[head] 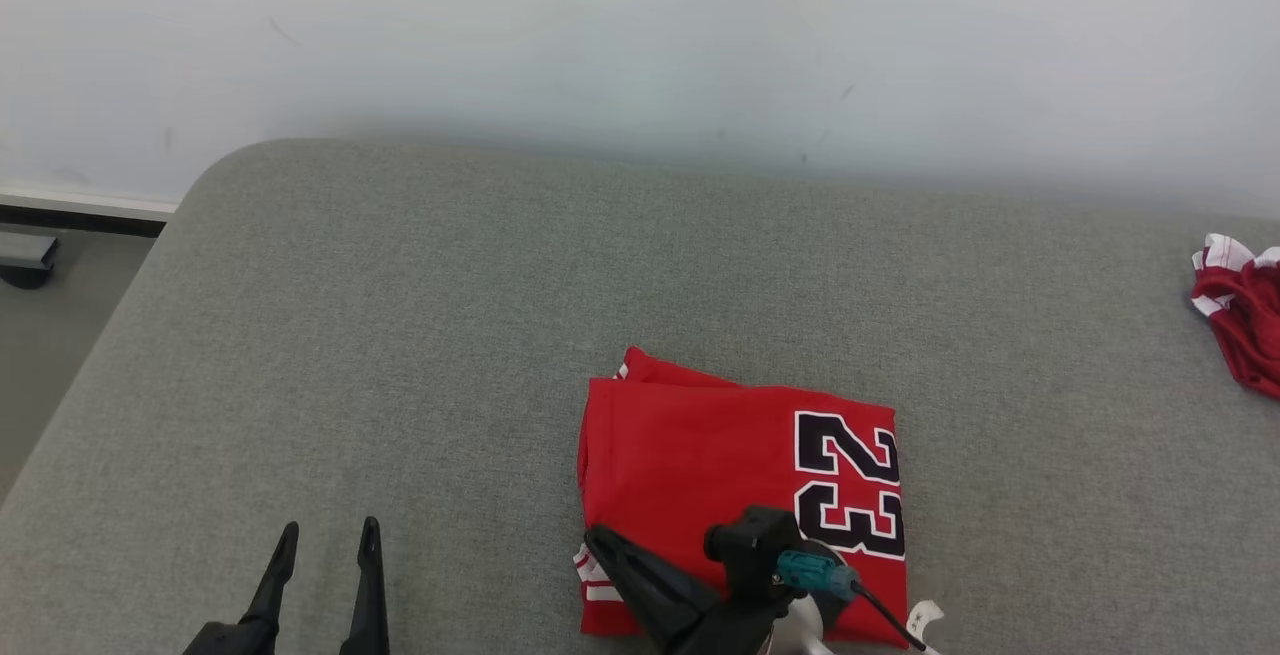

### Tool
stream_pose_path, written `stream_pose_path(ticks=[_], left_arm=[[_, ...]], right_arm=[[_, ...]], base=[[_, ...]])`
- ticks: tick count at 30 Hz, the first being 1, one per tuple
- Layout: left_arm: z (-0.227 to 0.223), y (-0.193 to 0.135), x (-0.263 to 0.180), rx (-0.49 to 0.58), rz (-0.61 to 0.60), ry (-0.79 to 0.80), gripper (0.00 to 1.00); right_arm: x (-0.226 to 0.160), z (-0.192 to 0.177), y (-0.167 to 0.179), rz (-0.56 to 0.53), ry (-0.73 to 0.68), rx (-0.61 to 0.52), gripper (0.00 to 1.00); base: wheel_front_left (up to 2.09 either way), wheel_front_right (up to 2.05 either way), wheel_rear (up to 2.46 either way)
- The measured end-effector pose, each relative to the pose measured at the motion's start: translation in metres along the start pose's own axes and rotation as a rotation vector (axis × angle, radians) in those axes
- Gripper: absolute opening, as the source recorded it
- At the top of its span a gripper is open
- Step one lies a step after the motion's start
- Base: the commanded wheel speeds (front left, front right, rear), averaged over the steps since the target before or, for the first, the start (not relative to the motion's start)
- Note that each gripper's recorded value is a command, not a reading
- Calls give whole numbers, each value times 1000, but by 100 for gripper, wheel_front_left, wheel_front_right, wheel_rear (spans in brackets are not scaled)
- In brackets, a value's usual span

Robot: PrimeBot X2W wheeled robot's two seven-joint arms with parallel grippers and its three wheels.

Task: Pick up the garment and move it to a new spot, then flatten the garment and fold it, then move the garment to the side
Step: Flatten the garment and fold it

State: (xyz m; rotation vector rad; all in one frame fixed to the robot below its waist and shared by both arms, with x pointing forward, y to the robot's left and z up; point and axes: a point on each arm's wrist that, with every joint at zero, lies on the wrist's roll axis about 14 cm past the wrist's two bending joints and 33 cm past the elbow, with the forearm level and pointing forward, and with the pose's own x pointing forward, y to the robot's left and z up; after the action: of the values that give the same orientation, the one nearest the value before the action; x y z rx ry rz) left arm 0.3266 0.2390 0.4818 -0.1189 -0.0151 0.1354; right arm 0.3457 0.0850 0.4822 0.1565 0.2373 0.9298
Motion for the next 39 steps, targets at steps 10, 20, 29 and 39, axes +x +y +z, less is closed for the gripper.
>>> stream_pose_path(ticks=[10, 20, 29, 39], left_arm=[[1, 0, 0, -2, -1, -5, 100], [4, -10, 8, 2, -34, -15, 100], [5, -9, 13, 31, -45, -14, 100], [4, -16, 20, 73, -76, -10, 100]], right_arm=[[-2, -22, 10, 1, 46, 84, 100], [-35, 55, -75, -238, -287, 21, 100], [-106, 65, -131, -510, -380, -46, 100], [-170, 54, -155, -714, -372, -129, 100]], base=[[0, 0, 0], [0, 0, 0], [0, 0, 0], [0, 0, 0]])
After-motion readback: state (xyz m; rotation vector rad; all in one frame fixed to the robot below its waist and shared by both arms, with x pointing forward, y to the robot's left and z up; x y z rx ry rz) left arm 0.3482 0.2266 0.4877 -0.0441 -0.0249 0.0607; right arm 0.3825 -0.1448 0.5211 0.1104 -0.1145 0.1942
